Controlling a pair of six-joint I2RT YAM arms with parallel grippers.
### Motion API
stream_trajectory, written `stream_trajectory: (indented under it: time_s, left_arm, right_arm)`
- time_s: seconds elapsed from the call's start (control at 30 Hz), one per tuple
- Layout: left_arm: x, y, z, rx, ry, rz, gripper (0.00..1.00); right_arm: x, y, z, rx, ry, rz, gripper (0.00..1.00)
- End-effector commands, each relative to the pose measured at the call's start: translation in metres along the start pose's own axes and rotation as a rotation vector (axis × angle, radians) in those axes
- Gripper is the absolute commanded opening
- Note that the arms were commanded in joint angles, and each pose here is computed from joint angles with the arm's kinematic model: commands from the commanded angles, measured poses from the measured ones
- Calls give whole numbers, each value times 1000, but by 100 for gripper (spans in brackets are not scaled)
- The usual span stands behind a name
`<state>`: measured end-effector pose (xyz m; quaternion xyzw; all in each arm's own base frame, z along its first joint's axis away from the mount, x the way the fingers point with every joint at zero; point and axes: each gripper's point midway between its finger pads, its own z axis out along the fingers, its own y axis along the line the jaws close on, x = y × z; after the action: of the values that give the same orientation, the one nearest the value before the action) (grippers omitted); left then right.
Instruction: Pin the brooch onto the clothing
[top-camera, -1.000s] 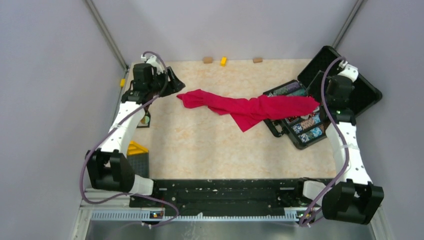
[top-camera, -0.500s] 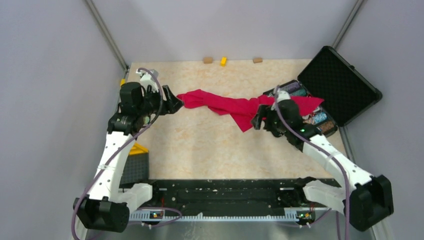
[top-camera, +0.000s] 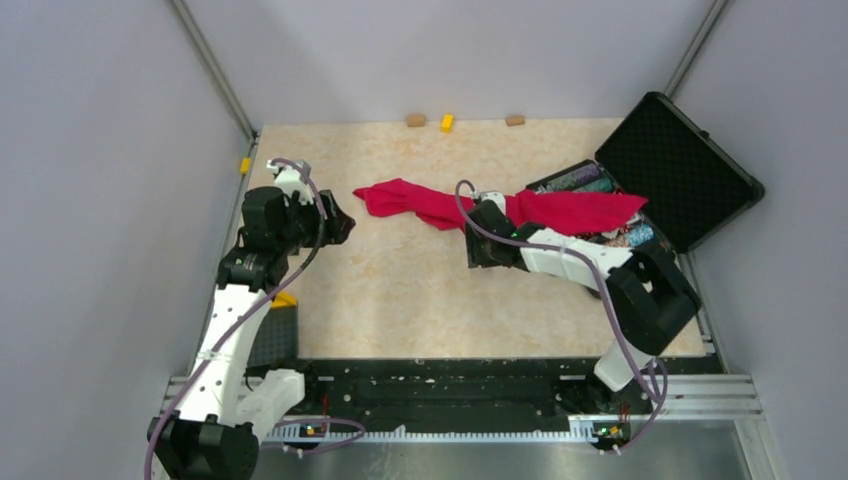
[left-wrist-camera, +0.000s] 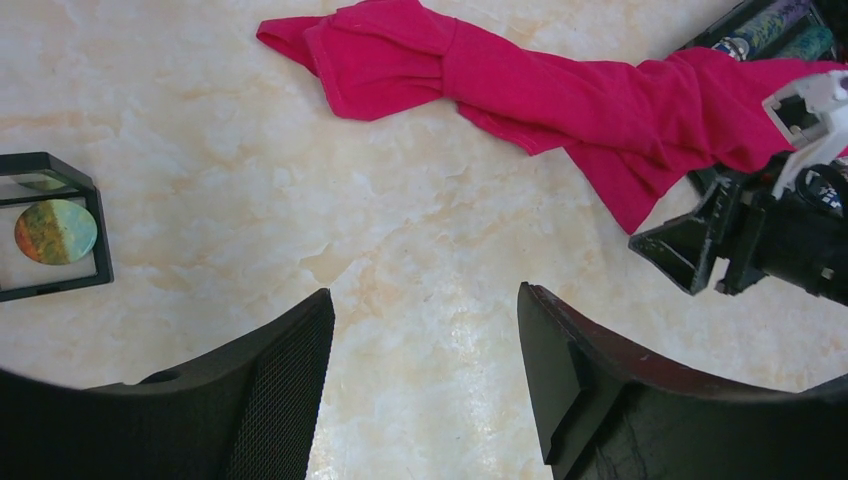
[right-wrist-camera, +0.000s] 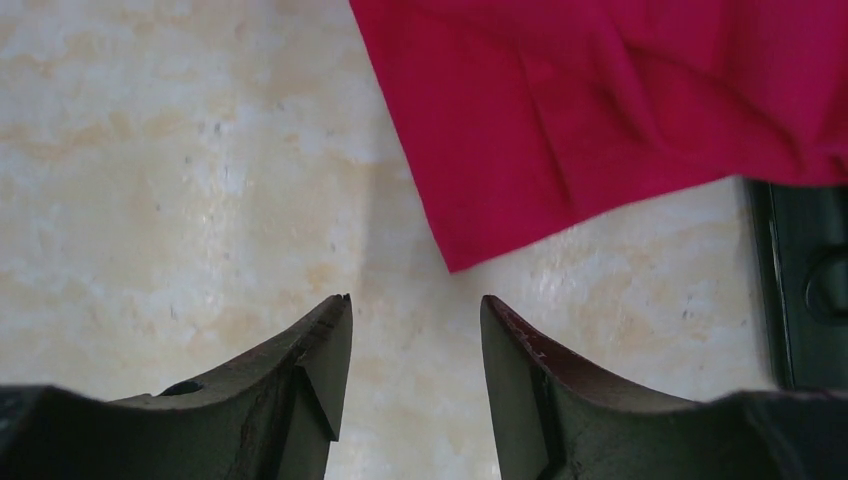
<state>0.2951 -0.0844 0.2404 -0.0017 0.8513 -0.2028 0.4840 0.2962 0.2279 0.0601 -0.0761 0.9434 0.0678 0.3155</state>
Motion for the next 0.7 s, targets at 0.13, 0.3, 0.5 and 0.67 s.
stream_trajectory:
  time_s: [0.13, 0.3, 0.5, 0.67]
  left_arm:
    - [-17, -6, -8, 23, -80, 27, 71]
    - [-14, -7, -8, 30, -76, 26, 71]
    - [-9, 1, -2, -2, -52, 25, 71]
    - [-8, 9, -2, -39, -47, 37, 71]
  right_arm:
    - [-24, 1, 34, 126, -18, -11, 47]
    - [-14, -14, 38, 221, 11, -1, 42]
    - [-1, -27, 47, 258, 41, 0, 36]
    - [-3, -31, 44, 227, 41, -8, 1]
